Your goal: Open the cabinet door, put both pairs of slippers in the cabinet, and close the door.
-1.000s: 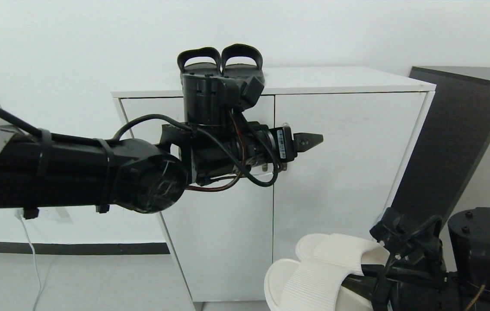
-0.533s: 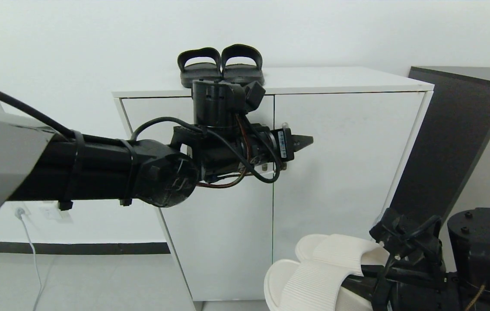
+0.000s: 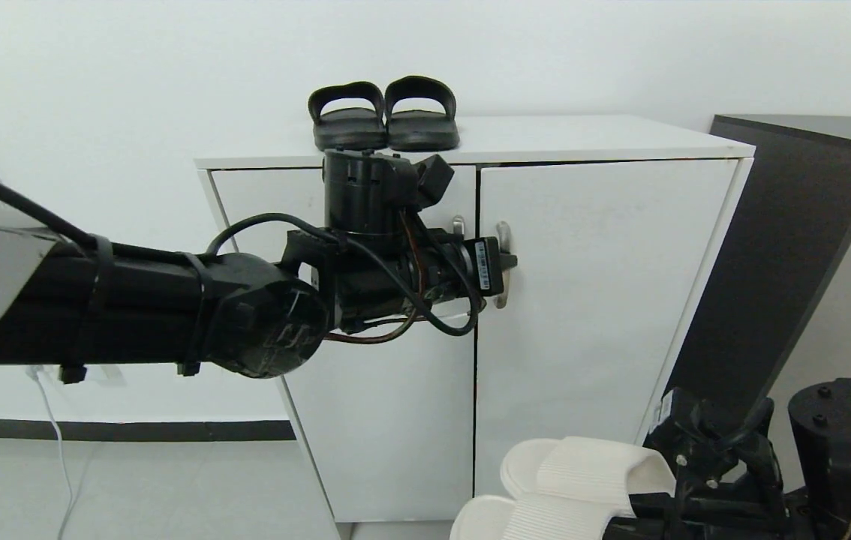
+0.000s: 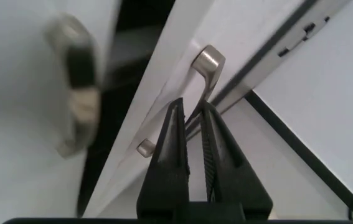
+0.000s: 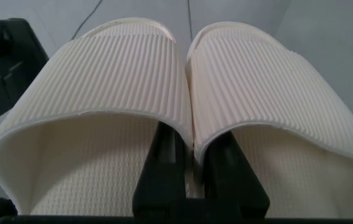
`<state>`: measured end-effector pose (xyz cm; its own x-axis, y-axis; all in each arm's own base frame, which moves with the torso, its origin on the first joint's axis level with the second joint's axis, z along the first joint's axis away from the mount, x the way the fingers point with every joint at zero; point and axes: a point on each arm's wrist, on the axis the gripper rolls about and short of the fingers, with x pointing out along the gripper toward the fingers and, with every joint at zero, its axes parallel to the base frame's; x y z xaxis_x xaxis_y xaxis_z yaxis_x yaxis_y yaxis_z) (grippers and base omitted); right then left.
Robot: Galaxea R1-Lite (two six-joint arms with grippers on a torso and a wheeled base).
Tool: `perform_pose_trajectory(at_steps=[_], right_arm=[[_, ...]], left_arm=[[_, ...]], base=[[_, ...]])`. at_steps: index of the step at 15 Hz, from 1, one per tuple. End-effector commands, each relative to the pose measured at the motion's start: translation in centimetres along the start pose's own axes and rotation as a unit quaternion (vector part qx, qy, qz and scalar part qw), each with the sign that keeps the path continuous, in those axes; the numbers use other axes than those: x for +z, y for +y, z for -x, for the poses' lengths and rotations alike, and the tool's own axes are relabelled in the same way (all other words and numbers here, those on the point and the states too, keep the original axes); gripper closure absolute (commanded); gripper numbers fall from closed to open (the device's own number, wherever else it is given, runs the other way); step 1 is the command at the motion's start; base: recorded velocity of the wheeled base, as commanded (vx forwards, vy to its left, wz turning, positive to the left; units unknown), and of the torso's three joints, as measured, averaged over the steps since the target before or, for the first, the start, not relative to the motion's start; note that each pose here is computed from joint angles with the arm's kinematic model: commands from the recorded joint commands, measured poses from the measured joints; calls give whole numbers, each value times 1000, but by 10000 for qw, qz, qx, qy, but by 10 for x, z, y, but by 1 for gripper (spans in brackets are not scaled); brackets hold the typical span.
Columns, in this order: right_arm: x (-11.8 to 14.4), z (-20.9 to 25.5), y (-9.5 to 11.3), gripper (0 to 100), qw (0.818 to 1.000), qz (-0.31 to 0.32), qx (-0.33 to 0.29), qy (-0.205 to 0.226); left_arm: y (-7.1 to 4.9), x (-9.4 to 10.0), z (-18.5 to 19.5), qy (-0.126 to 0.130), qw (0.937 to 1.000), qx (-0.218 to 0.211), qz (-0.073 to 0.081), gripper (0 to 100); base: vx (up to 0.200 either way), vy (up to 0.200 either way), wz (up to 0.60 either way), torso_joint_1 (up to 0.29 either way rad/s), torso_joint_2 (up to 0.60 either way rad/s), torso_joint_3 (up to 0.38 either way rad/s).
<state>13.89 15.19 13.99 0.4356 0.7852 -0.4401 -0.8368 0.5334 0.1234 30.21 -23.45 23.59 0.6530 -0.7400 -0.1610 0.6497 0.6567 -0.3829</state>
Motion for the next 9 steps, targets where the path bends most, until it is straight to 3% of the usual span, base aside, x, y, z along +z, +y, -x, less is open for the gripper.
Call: perform_pose_trajectory(at_steps=[1,6,9], right_arm=[[-1,8,2,100,9998,74,131,-87],[-4,9,2,100,9998,117,153,-43],[-5,7,2,100,9997,199,153,-8]], left_arm=[[-16,4,18,-63,9998,-171,-42,100],[-33,1,50,-61,9995,-309,-44,100],[-40,2,93,-174,9992,-353,-65,100]], base=[[0,0,0,0,0,0],[0,0,0,0,0,0],[0,0,0,0,0,0]])
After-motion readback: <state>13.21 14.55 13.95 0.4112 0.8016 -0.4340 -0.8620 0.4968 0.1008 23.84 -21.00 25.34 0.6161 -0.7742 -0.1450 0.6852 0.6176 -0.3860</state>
